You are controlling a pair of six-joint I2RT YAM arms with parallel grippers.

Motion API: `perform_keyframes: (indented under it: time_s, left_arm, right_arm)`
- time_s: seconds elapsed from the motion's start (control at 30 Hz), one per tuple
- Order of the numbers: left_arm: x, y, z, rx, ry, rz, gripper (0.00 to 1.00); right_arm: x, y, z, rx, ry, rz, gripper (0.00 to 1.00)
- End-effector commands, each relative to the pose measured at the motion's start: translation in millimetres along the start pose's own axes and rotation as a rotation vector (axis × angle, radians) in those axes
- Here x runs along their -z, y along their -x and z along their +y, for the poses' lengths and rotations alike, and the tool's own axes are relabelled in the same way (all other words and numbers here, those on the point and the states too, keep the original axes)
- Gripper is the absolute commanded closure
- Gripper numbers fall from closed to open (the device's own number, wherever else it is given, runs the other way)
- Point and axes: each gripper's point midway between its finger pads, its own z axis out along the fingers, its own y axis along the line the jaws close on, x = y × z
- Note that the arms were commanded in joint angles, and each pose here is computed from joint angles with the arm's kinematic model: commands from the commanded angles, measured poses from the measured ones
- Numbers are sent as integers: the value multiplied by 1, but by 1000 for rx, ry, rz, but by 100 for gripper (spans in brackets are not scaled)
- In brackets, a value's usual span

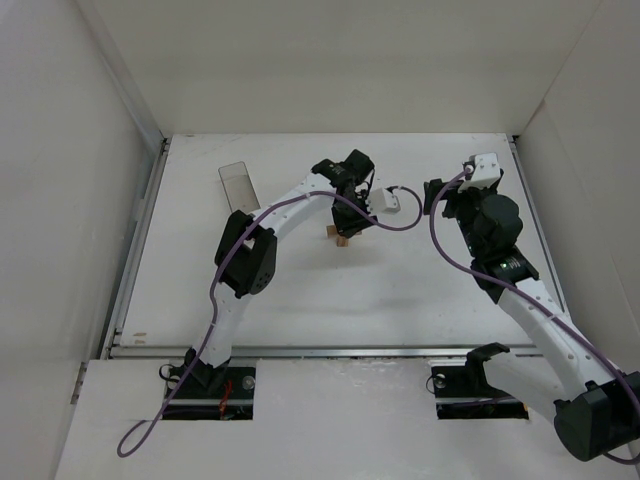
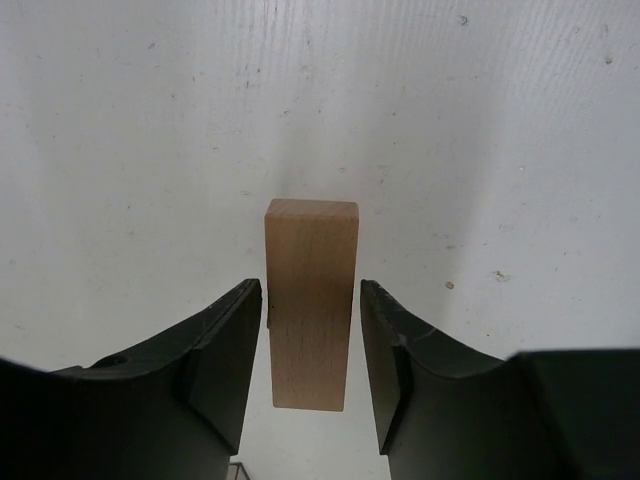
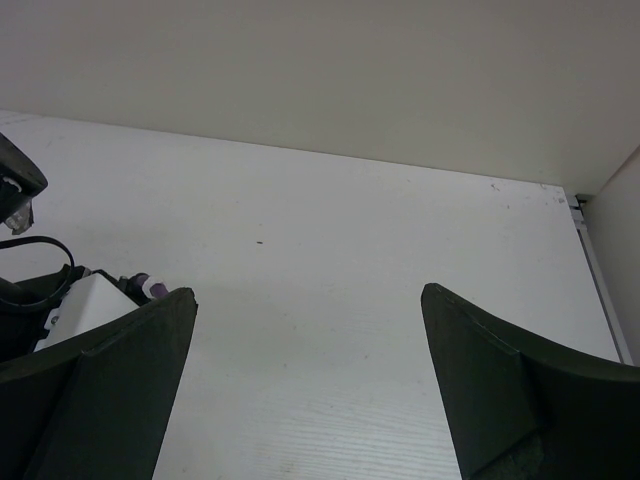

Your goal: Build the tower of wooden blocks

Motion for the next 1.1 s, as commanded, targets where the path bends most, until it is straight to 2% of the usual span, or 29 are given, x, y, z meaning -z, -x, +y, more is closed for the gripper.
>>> perform_keyframes:
  time_s: [0.0, 0.13, 0.2, 0.23, 0.3, 0.43, 0.5, 0.53, 0.63, 0.7, 0.73, 0.77, 0.83, 0.87, 0.9, 0.97, 1.0, 1.07]
  left_arm:
    - [8, 6, -2, -29, 1, -13, 58]
    - [10, 11, -1, -31, 1, -27, 53]
    - [10, 11, -1, -31, 1, -27, 41]
    - [10, 11, -1, -31, 1, -27, 31]
    - [17, 18, 2, -26, 15, -44, 0]
    - [53, 48, 8, -5, 41, -156, 0]
    - [87, 69, 15, 4, 80, -240, 0]
    - [106, 77, 18, 17, 96, -288, 0]
    - [157, 102, 35, 135, 212, -428, 0]
    - [189, 102, 71, 338, 351, -525, 0]
    - [189, 90, 83, 427, 412, -516, 0]
    - [217, 63, 112, 551, 608, -500, 0]
    - [242, 30, 141, 760, 825, -512, 0]
    - [259, -15, 154, 881, 1042, -424, 0]
    - [274, -47, 165, 970, 1162, -393, 0]
    - [295, -93, 170, 1127, 1339, -357, 0]
    - [311, -128, 174, 1198, 1475, -296, 0]
    - [324, -152, 172, 1251, 1556, -266, 0]
  right_arm:
    - [1, 9, -1, 0, -6, -27, 0]
    - [1, 9, -1, 0, -6, -27, 0]
    - [1, 9, -1, 0, -6, -27, 0]
    - [1, 9, -1, 0, -6, -27, 0]
    - [1, 9, -1, 0, -6, -27, 0]
    - [2, 14, -13, -61, -88, -37, 0]
    - [4, 23, -29, -117, -185, -57, 0]
    - [8, 21, -48, -185, -313, -66, 0]
    - [22, 17, -87, -297, -553, -95, 0]
    - [37, 4, -112, -351, -741, -95, 0]
    - [40, 2, -118, -365, -790, -97, 0]
    - [47, -4, -126, -385, -872, -104, 0]
    - [53, -15, -135, -376, -947, -85, 0]
    - [57, -19, -139, -365, -990, -79, 0]
    - [58, -16, -140, -375, -1002, -89, 0]
    - [58, -18, -142, -376, -1031, -89, 0]
    - [59, -17, -144, -410, -1051, -116, 0]
    - [54, -16, -143, -423, -1053, -114, 0]
